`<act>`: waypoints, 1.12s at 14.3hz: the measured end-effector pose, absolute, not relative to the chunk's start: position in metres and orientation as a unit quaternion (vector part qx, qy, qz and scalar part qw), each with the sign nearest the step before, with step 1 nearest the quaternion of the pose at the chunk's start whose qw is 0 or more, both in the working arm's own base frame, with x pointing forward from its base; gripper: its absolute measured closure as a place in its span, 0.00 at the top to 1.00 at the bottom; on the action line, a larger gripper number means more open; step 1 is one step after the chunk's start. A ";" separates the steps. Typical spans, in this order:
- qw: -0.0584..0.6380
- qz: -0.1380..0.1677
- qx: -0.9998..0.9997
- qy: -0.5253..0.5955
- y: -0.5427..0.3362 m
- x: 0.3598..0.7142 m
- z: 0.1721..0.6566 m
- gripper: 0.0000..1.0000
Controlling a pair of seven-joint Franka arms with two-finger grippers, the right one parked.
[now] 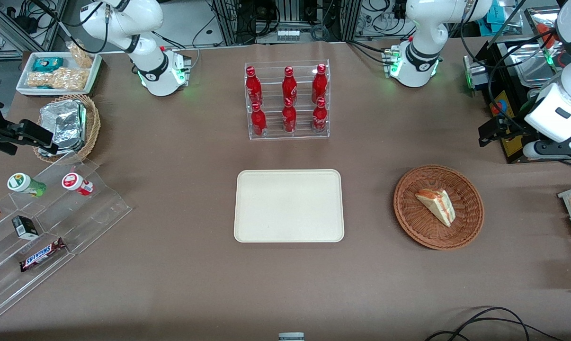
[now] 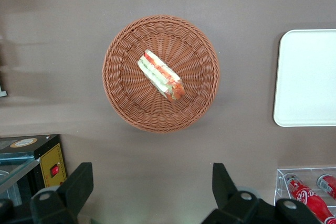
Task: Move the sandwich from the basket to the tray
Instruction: 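Move the left gripper down over the sandwich in the wicker basket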
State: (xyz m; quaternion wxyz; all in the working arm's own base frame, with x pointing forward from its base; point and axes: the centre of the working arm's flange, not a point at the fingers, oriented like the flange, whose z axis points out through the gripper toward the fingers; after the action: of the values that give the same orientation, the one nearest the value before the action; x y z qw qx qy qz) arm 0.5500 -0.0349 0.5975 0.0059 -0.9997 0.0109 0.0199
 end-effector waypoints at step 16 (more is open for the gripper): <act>0.010 0.095 -0.995 0.010 -0.033 0.548 0.542 1.00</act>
State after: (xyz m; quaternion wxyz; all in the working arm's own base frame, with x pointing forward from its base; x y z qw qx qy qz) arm 0.5476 -0.0327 0.5415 0.0101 -0.9954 0.0098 0.0952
